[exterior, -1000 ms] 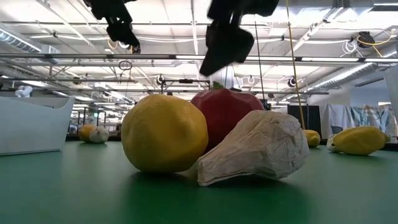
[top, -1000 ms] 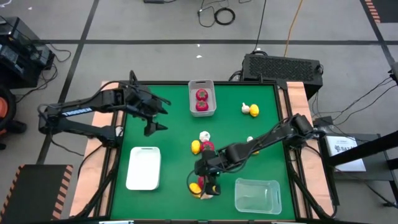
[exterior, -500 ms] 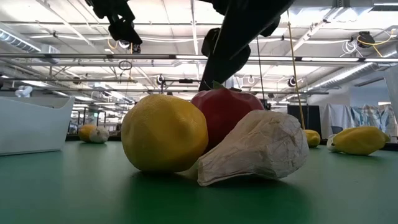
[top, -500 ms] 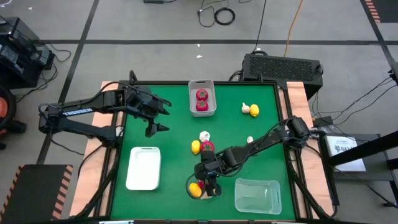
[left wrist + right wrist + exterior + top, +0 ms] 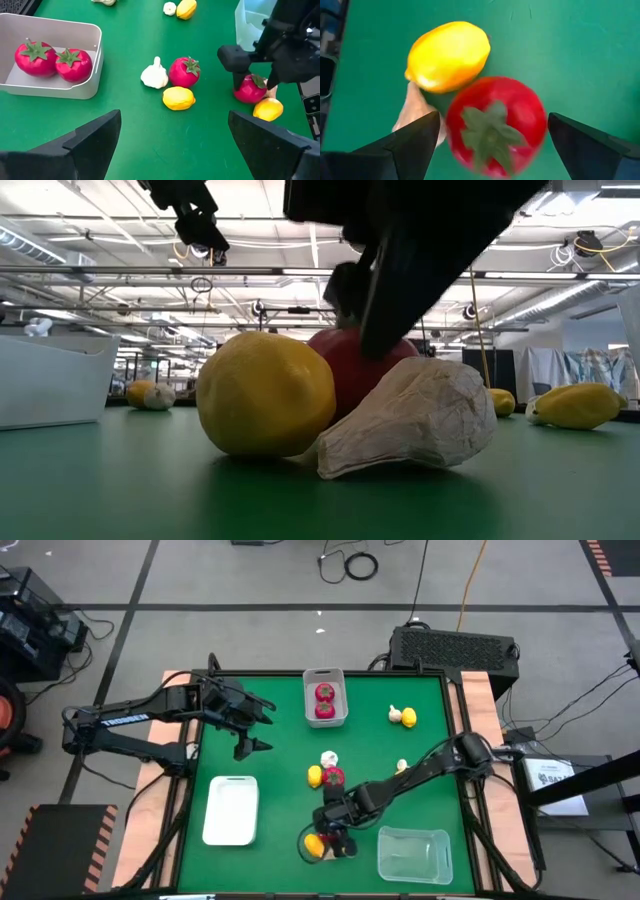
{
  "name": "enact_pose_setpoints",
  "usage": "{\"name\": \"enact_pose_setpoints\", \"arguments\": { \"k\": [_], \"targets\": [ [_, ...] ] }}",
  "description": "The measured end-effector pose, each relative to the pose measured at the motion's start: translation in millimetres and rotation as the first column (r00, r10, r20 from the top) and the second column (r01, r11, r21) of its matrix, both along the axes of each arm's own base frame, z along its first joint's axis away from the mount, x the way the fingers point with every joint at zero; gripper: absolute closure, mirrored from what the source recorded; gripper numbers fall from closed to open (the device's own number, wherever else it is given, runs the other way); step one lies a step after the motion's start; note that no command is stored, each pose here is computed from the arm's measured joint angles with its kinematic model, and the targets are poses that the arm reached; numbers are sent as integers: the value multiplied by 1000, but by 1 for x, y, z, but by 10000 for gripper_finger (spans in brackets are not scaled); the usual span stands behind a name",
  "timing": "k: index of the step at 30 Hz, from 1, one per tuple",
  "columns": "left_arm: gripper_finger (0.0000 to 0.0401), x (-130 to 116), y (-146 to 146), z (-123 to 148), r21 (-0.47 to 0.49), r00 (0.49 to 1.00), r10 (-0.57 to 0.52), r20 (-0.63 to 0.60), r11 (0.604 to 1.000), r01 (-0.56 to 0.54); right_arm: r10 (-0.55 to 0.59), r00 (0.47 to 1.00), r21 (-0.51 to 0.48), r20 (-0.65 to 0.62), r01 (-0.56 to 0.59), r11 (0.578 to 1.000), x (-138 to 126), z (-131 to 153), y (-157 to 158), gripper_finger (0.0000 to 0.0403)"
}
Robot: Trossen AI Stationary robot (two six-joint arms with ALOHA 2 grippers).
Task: Sort produce into baskets
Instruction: Put the bottom tomato into the gray bin
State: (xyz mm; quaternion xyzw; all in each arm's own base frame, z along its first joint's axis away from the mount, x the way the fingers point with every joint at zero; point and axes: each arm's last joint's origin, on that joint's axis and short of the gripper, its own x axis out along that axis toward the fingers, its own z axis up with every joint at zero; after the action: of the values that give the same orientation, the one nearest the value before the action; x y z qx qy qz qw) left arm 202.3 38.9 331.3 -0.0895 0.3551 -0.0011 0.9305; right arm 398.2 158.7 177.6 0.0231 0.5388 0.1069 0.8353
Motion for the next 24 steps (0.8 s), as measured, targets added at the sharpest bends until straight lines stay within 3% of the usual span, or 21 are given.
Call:
{"name": "enact_pose_setpoints", "arguments": {
  "k": [7,18,24],
  "targets": [
    [27,0,0,0,5,1000,-2,4,1000,2,-52,998,-23,-37,51,998,5,-22,1,41],
    [27,1,0,1,8,1000,-2,17,1000,2,-70,997,-7,-32,70,998,6,-24,1,44],
    [27,1,0,1,10,1000,-2,17,1000,1,-70,997,-6,-39,70,998,5,-20,0,88]
  ]
}}
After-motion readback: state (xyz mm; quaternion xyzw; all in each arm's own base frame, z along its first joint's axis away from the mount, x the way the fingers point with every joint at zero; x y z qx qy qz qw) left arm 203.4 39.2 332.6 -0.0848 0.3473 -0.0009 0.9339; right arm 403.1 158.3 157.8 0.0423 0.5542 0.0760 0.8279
